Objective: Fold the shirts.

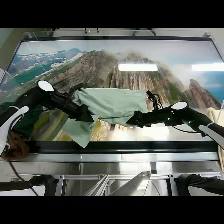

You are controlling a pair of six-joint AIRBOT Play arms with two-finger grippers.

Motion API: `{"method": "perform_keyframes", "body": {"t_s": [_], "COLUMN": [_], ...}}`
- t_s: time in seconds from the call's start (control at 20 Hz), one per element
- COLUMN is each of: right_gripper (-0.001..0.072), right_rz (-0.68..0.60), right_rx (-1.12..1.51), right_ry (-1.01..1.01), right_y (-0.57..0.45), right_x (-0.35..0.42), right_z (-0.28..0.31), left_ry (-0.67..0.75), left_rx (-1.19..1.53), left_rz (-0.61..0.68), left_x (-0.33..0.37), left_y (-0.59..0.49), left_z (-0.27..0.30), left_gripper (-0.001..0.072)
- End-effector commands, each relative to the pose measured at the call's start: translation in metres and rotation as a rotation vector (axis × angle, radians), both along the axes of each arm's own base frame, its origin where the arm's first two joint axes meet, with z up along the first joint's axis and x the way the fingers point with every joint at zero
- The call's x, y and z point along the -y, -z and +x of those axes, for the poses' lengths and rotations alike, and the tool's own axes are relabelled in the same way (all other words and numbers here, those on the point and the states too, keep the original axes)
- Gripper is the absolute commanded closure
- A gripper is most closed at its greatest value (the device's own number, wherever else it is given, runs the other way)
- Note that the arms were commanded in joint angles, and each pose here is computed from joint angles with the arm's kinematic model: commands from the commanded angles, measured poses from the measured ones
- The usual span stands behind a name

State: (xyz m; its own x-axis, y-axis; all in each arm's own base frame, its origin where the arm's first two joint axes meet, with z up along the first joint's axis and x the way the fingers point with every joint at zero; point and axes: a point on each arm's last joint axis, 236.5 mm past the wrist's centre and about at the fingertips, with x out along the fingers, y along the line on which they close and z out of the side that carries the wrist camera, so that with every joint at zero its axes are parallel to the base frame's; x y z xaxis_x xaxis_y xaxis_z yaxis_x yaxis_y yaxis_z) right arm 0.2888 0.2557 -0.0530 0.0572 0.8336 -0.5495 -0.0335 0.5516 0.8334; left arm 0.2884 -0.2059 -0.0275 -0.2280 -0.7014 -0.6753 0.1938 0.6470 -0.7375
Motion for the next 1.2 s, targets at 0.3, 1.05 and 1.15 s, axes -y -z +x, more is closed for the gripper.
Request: {"method": "perform_keyframes", "body": {"t_s": [0.3, 1.05, 1.15], "right_gripper": [0.0689, 0.069, 0.069], "right_rz": [0.179, -0.129, -0.054], "right_rx": [0.673, 1.05, 0.956], "right_ry": [0.1, 0.397, 0.374], "right_y": [-0.274, -0.385, -0.345], "right_x": [0.068, 0.197, 0.187], "right_z": [0.034, 0.074, 0.122], "left_ry": [-0.218, -0.529, -0.552], "left_rx": [0.667, 1.062, 0.913], "left_rz": [-0.515, -0.535, -0.58], "left_x": [-0.047, -0.178, -0.174], "left_y": [-0.296, -0.403, -0.352], "left_z": [0.012, 0.029, 0.079], "left_gripper": [0.068, 0.0679, 0.0679]}}
